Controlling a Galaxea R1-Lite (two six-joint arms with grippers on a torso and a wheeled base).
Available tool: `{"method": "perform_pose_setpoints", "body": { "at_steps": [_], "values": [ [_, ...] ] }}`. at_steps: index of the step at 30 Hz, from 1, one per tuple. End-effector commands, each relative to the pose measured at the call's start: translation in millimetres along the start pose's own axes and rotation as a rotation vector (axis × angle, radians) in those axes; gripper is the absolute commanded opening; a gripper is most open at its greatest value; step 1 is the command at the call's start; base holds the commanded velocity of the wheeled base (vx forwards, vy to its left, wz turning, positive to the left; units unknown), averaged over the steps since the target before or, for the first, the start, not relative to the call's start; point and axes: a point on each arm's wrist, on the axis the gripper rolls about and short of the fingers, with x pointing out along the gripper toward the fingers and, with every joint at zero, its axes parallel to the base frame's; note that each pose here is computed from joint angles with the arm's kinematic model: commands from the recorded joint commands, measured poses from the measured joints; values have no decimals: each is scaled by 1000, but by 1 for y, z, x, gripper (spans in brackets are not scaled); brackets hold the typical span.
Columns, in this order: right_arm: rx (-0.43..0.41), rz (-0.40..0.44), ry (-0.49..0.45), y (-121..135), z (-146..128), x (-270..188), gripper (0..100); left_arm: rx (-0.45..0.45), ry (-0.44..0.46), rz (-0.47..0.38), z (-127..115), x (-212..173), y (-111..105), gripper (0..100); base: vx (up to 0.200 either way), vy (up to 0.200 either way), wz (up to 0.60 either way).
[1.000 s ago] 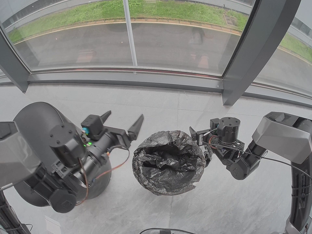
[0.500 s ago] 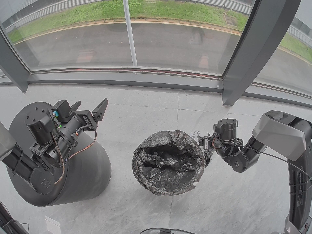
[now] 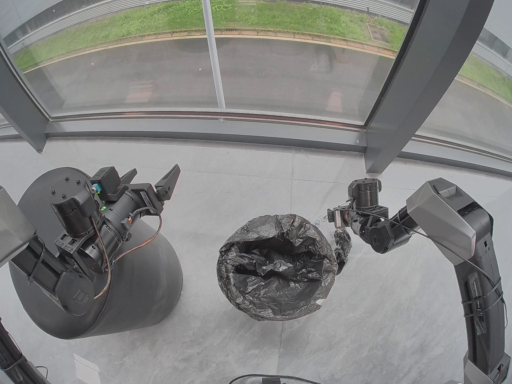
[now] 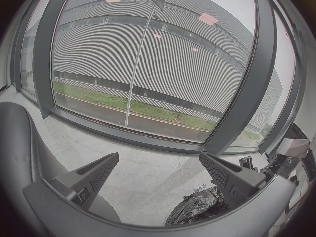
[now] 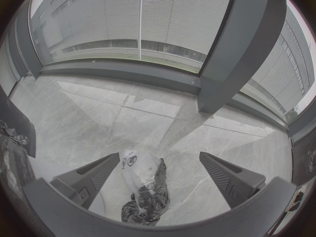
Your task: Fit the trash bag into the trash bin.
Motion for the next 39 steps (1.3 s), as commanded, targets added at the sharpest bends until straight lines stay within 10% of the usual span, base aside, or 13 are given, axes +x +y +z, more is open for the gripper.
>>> {"method": "perform_pose_setpoints", "body": {
  "at_steps": [1,39],
  "values": [
    [10,-19,26,-7,-13,19,100,1,33,6,-11,4,1,100,0,0,0],
    [38,-5,80,15,-37,58,100,2,84,-8,-30,8,-4,100,0,0,0]
  ]
}}
